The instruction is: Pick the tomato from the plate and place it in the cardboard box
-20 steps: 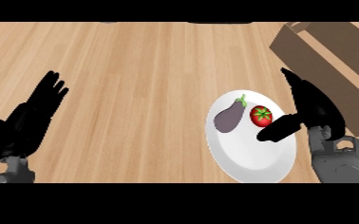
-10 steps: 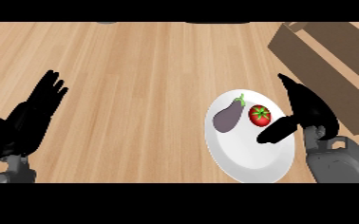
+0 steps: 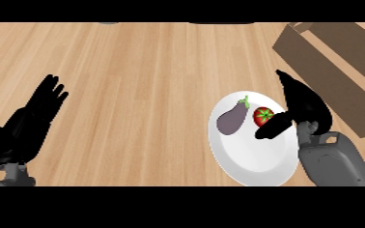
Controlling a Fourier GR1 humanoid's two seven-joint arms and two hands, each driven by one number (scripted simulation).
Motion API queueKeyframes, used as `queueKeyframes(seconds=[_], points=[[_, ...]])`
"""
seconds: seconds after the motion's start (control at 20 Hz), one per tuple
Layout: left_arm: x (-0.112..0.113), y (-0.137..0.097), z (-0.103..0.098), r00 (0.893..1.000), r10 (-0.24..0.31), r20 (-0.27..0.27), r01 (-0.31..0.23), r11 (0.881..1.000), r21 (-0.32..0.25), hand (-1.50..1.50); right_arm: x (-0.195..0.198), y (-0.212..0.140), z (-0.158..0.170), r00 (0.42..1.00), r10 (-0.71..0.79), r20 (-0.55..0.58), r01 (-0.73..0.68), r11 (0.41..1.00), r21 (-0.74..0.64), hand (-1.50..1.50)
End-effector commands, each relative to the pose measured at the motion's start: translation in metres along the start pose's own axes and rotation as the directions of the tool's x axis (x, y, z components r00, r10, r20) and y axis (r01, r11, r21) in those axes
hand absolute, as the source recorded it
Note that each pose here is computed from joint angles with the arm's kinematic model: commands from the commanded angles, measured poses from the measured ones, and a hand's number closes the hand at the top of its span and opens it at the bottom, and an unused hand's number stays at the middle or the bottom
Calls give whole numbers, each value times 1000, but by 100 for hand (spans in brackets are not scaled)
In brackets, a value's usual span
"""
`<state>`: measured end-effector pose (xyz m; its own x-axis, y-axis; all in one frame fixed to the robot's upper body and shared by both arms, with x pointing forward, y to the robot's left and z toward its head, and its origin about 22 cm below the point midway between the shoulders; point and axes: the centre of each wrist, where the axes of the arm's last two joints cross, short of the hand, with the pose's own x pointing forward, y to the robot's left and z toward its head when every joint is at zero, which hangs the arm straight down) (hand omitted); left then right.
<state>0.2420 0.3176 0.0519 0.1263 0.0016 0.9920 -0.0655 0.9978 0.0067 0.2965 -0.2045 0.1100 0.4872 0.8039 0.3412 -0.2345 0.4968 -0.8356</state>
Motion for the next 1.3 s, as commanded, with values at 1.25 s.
queueKeyframes(seconds=[1.25], points=[[7, 9, 3, 1000, -10, 11, 10, 1000, 6, 0, -9, 43, -47, 967, 158, -201, -136, 983, 122, -150]])
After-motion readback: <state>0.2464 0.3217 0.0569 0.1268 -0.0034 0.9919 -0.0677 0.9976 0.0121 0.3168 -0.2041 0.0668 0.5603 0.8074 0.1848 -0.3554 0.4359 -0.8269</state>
